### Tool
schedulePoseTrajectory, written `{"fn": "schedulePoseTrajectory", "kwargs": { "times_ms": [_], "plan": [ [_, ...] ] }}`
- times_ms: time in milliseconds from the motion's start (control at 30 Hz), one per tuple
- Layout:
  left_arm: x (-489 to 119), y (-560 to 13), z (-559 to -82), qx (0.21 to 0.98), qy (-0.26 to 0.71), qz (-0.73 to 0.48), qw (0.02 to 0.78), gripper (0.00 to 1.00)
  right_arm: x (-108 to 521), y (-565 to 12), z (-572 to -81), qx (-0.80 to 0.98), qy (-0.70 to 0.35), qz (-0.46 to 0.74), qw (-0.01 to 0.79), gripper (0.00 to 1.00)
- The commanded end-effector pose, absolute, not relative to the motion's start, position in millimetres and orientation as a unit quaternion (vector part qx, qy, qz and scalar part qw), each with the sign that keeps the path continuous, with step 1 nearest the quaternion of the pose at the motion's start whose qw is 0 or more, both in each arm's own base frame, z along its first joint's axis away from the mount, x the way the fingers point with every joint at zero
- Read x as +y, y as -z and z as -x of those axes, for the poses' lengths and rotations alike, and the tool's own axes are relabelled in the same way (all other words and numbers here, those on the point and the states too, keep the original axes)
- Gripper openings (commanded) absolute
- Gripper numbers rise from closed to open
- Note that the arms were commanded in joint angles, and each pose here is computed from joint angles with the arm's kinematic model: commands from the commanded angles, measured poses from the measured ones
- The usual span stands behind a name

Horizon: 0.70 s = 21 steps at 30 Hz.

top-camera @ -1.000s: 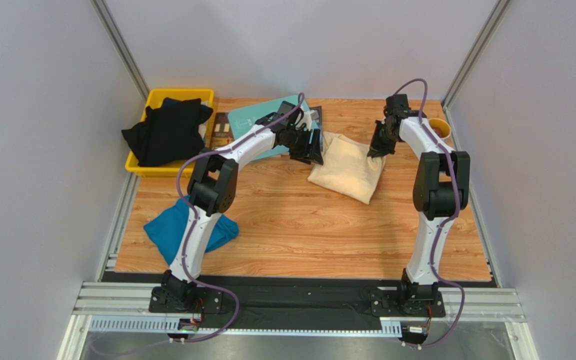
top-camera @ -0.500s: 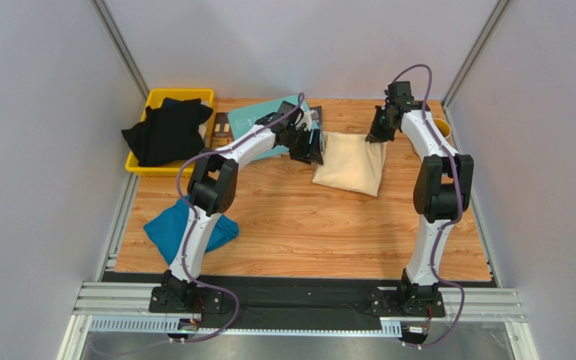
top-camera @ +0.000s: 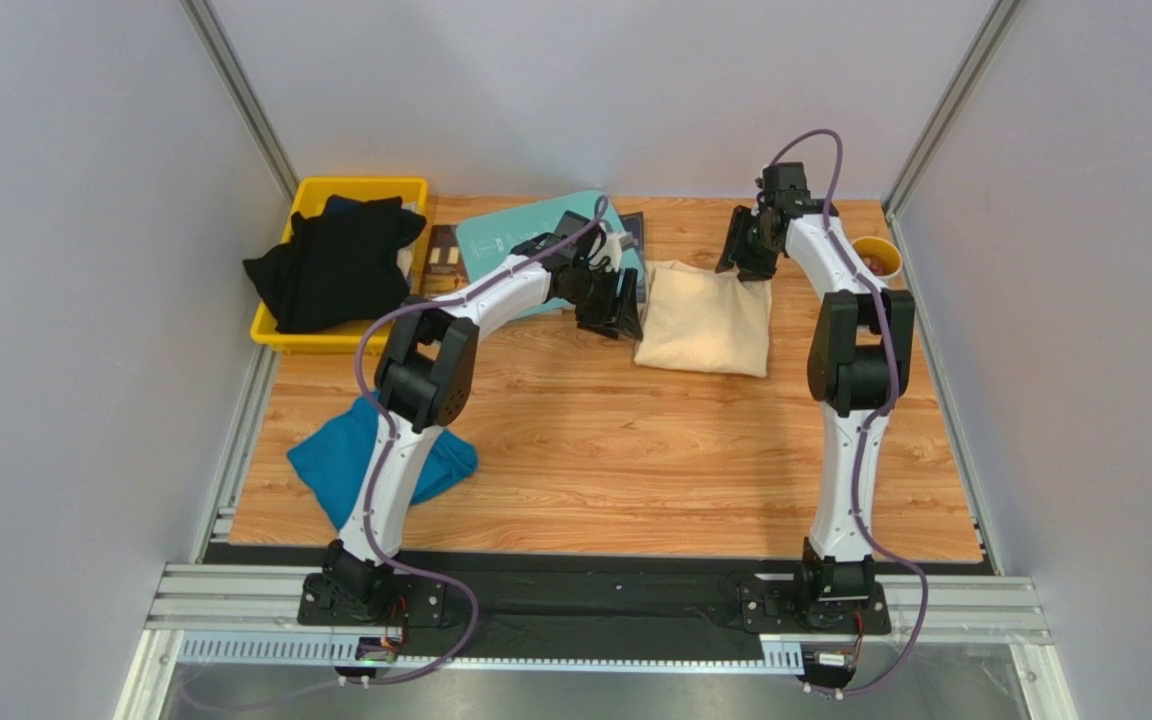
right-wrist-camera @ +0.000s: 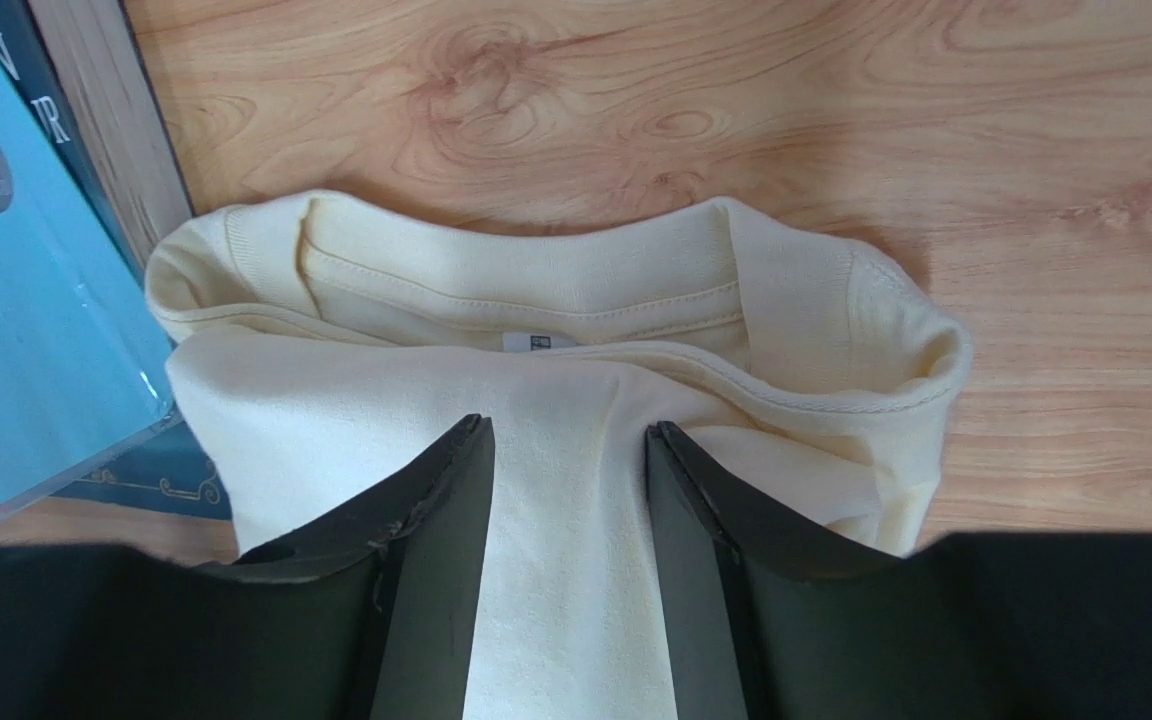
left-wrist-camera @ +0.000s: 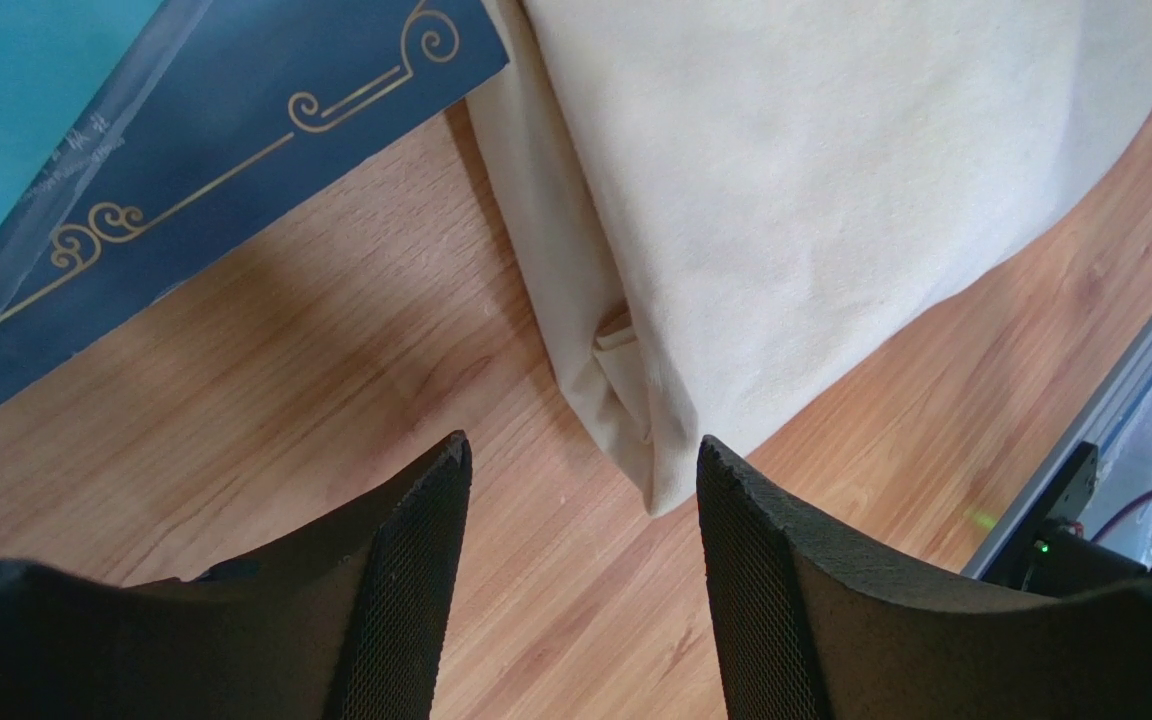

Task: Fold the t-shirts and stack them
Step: Smooth out wrinkles on the folded tshirt

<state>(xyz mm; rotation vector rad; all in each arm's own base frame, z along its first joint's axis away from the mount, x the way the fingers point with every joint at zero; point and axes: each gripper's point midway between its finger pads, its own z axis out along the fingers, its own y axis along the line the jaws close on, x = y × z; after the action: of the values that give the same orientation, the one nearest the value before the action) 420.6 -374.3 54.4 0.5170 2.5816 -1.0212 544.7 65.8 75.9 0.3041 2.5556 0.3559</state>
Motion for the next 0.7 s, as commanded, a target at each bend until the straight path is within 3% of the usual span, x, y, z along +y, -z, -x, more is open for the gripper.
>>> {"fn": "schedulePoseTrajectory", "kwargs": {
  "times_ms": [0,267,667],
  "plan": [
    [-378.9,-96.3,-413.7,0.886,0.372,-0.205,0.187,0.63,67.2,-114.3,-570.8,0.928,-0.14,-0.102,0.33,0.48],
    [-391.5,-118.6,-412.8,0.872,0.382,-0.225,0.209,0.63,51.7,-182.9,-544.5,0.911,-0.109,-0.088,0.387,0.52],
    [-437.0,-109.4,-419.2,0.85,0.439,-0.226,0.183,0.63,51.8,-108.5,-506.3,0.945,-0.1,-0.107,0.294,0.51]
  ]
}}
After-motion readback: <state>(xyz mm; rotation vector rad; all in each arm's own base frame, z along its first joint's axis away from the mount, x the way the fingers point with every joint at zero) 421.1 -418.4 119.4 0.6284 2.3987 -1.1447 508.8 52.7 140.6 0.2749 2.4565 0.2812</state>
